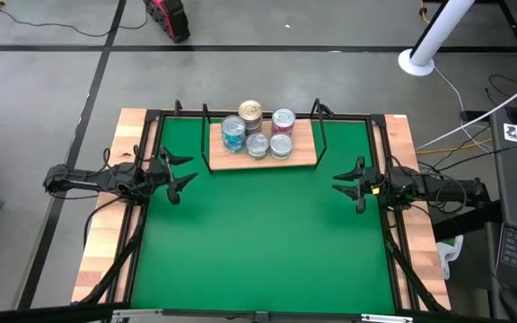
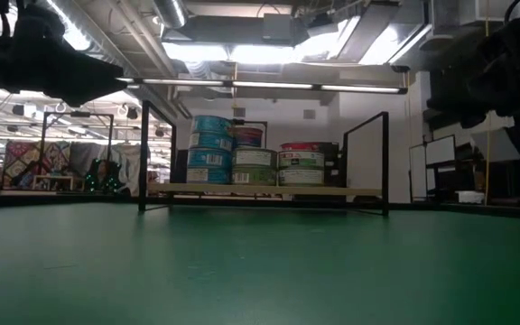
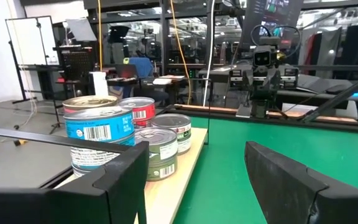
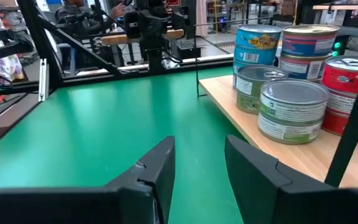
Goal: Stack canned seafood by type on shelf
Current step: Return to Home Position
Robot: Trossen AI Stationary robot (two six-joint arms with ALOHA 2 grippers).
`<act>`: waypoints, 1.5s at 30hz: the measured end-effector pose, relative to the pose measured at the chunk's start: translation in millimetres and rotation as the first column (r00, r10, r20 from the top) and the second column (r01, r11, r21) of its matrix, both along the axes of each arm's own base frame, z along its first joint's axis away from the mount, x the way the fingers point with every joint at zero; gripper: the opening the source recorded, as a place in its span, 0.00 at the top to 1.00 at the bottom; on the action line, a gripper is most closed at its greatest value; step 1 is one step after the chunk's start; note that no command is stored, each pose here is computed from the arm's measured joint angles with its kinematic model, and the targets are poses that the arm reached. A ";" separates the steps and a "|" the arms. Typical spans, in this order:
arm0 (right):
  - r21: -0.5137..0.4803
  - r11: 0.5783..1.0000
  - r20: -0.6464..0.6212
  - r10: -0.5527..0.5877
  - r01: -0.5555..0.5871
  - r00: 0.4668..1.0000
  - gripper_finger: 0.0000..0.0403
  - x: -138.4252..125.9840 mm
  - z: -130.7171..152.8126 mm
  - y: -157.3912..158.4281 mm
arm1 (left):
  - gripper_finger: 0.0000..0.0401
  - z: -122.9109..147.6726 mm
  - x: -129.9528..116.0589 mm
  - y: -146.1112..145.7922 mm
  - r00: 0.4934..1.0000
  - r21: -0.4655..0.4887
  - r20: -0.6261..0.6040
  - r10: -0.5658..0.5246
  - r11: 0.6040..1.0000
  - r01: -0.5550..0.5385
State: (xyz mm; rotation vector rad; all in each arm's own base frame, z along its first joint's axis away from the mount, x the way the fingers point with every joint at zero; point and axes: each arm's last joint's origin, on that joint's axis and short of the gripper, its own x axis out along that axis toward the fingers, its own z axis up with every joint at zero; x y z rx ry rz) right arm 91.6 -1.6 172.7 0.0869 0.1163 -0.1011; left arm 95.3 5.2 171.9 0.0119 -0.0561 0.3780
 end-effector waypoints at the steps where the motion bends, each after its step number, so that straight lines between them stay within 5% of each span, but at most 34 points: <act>1: 0.000 1.000 -0.001 -0.001 0.001 1.000 0.65 0.0 0.0 0.0 | 0.35 0.0 0.0 0.0 1.000 0.004 -0.002 0.001 1.000 -0.001; 45: 0.001 1.000 0.012 0.002 -0.002 1.000 0.65 0.5 0.3 0.1 | 0.35 0.0 0.0 0.0 1.000 0.002 -0.001 0.001 1.000 -0.001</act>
